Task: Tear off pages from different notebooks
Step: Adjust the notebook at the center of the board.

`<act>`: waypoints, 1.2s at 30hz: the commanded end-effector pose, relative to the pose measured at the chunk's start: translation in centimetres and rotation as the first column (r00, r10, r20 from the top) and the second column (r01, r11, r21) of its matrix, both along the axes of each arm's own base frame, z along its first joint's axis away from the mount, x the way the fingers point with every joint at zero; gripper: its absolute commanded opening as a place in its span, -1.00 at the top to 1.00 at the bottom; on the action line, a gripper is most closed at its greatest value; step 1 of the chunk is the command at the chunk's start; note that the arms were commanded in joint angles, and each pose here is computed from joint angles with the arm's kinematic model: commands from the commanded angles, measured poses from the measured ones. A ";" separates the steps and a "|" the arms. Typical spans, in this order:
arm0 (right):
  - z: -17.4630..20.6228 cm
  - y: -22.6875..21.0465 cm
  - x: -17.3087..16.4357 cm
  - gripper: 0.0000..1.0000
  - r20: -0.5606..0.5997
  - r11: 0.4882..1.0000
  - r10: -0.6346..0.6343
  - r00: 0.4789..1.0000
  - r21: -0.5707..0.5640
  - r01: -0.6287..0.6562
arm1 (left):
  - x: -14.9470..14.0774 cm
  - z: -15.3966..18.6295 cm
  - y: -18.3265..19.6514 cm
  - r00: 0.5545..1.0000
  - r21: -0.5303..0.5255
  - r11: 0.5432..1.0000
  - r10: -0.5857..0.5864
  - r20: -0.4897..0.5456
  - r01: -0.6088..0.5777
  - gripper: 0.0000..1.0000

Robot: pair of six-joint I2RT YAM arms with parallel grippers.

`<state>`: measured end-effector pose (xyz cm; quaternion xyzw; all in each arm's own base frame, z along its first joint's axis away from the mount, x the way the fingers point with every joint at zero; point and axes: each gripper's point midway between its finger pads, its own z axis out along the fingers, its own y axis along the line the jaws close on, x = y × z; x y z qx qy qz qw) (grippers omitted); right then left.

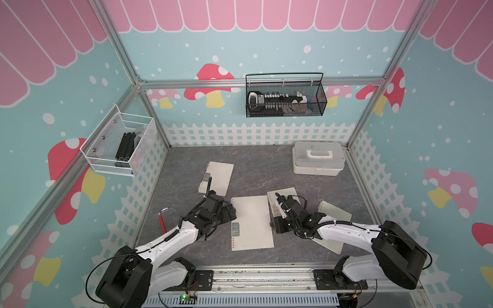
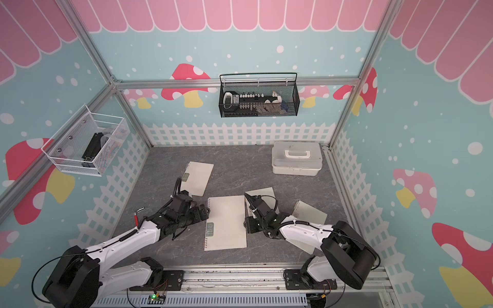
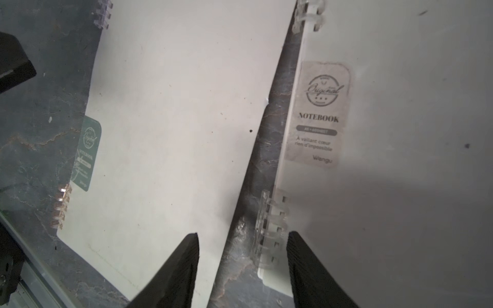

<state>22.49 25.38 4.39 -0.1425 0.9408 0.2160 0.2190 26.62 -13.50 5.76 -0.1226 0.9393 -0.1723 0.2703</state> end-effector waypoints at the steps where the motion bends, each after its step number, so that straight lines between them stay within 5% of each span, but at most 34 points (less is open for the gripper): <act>1: 0.3 1.5 0.8 -0.09 0.007 0.999 -0.024 1.000 0.022 0.024 | 0.4 -0.4 -1.0 1.000 -0.052 0.999 0.002 -0.001 -0.002 -0.97; 16: -1.1 4.0 2.2 0.17 -0.020 1.000 -0.021 1.000 0.022 0.022 | 1.4 -2.5 -4.6 0.995 -0.179 0.981 -0.082 -0.052 0.072 -0.74; 36: -1.9 -10.4 2.6 0.29 0.020 0.932 -0.266 0.964 -0.251 0.262 | 0.7 -1.4 -2.6 0.998 -0.140 0.989 -0.058 -0.017 0.055 -0.74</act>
